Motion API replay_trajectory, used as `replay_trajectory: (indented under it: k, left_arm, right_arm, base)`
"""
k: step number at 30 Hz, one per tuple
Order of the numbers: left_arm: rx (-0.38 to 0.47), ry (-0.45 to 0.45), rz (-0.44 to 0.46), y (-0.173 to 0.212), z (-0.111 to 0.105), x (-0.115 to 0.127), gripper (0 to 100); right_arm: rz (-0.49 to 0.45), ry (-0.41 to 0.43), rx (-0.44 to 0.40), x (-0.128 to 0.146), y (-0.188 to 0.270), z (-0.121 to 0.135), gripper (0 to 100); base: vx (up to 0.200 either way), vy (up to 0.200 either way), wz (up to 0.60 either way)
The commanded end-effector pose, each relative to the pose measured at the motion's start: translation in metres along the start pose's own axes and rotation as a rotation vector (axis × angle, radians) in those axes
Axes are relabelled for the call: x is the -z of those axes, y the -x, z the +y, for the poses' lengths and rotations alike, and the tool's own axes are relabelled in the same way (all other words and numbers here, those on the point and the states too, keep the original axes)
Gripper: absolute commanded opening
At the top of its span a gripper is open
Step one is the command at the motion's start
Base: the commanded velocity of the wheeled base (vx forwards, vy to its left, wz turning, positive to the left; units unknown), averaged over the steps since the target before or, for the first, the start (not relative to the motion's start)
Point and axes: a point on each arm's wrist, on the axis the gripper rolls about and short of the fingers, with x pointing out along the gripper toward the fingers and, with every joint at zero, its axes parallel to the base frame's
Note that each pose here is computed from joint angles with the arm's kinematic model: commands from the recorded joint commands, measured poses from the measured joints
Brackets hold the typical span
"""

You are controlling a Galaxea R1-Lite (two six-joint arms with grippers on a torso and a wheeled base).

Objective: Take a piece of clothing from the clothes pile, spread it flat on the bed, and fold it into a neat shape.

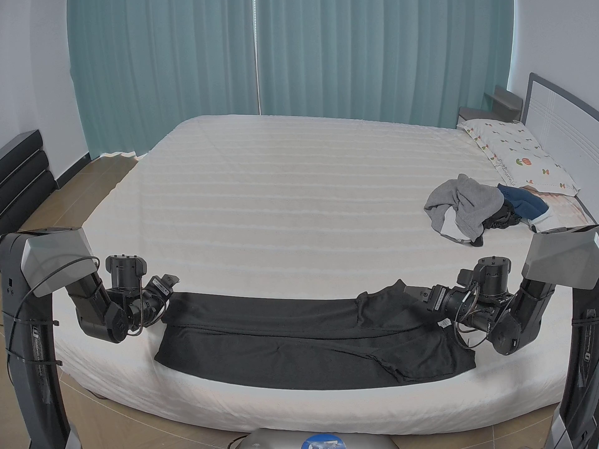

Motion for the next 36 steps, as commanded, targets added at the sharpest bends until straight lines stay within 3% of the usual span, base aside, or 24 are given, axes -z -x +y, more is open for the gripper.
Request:
replay_trajectory:
  k: [1, 5, 6, 13, 25, 36]
  left_arm:
    - [0.000, 0.001, -0.002, 0.000, 0.000, 0.000, 100]
    - [0.003, 0.001, -0.004, 0.001, -0.001, -0.001, 100]
    - [0.002, 0.000, -0.002, 0.001, -0.001, 0.000, 100]
    - [-0.003, 0.001, 0.001, 0.000, 0.001, 0.001, 100]
    - [-0.007, 0.000, 0.004, 0.002, 0.002, 0.001, 100]
    - [-0.008, 0.000, 0.005, 0.002, 0.002, 0.001, 100]
  right_arm:
    - [0.015, 0.000, 0.002, 0.005, -0.008, -0.003, 100]
    - [0.032, 0.047, 0.016, 0.009, -0.004, -0.006, 100]
    - [0.039, 0.053, 0.022, 0.010, -0.001, -0.007, 0]
    - [0.038, 0.055, 0.041, 0.010, 0.020, -0.009, 0]
    - [0.122, 0.061, 0.051, 0.046, 0.040, -0.026, 0]
    - [0.133, 0.081, 0.083, 0.051, 0.053, -0.037, 0]
  base:
    - [0.000, 0.000, 0.00]
    - [0.000, 0.000, 0.00]
    - [0.000, 0.000, 0.00]
    - [0.000, 0.000, 0.00]
    - [0.000, 0.000, 0.00]
    - [0.000, 0.000, 0.00]
